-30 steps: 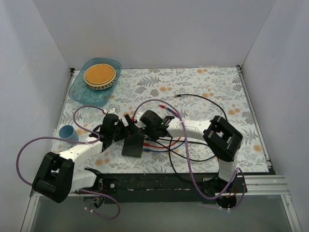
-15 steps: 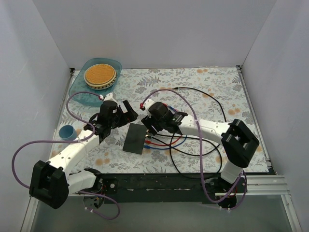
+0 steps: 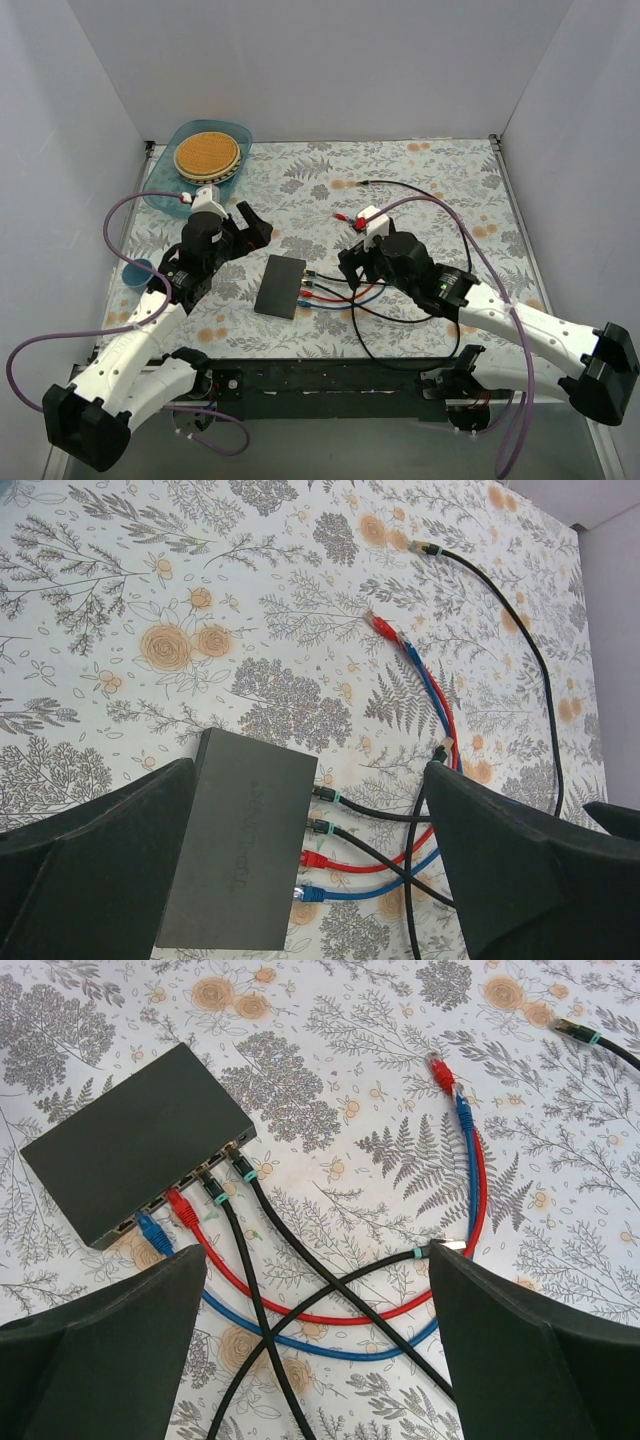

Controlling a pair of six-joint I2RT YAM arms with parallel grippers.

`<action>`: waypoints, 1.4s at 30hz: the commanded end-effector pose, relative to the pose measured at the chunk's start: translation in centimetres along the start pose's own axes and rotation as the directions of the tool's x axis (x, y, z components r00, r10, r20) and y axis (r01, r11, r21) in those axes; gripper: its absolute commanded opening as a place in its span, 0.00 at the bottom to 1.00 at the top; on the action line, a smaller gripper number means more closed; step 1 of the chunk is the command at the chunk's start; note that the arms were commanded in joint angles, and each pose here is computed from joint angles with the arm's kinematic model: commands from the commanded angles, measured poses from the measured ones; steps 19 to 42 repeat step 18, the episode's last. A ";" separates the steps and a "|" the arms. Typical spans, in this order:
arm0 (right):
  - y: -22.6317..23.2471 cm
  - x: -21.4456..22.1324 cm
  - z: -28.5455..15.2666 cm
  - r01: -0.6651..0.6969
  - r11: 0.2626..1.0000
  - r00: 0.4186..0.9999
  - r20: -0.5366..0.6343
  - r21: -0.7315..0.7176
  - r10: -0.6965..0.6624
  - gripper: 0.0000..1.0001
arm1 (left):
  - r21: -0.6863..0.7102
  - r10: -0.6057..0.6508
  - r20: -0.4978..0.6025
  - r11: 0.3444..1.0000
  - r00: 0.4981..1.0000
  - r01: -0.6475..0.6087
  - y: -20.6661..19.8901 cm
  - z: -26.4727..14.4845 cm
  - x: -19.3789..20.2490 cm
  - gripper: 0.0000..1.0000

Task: Insert the plug into the switch port

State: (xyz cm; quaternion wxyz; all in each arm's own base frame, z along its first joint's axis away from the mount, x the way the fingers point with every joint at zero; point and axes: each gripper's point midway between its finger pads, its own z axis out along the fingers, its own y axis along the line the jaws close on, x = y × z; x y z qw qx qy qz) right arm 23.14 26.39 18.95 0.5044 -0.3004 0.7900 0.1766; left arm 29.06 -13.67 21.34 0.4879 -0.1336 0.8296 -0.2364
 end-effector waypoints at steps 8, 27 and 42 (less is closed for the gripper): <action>-0.8 0.7 -2.2 -0.066 0.998 0.993 0.097 0.006 0.066 0.99 | -0.052 -0.024 0.003 0.998 1.000 0.024 1.1 0.4 0.5 0.98; -2.0 2.8 -3.6 -0.107 0.993 0.989 0.112 0.049 0.101 0.99 | 0.052 0.005 0.047 0.999 0.999 -0.008 0.0 -0.9 0.2 0.98; -2.0 2.8 -3.6 -0.107 0.993 0.989 0.112 0.049 0.101 0.99 | 0.052 0.005 0.047 0.999 0.999 -0.008 0.0 -0.9 0.2 0.98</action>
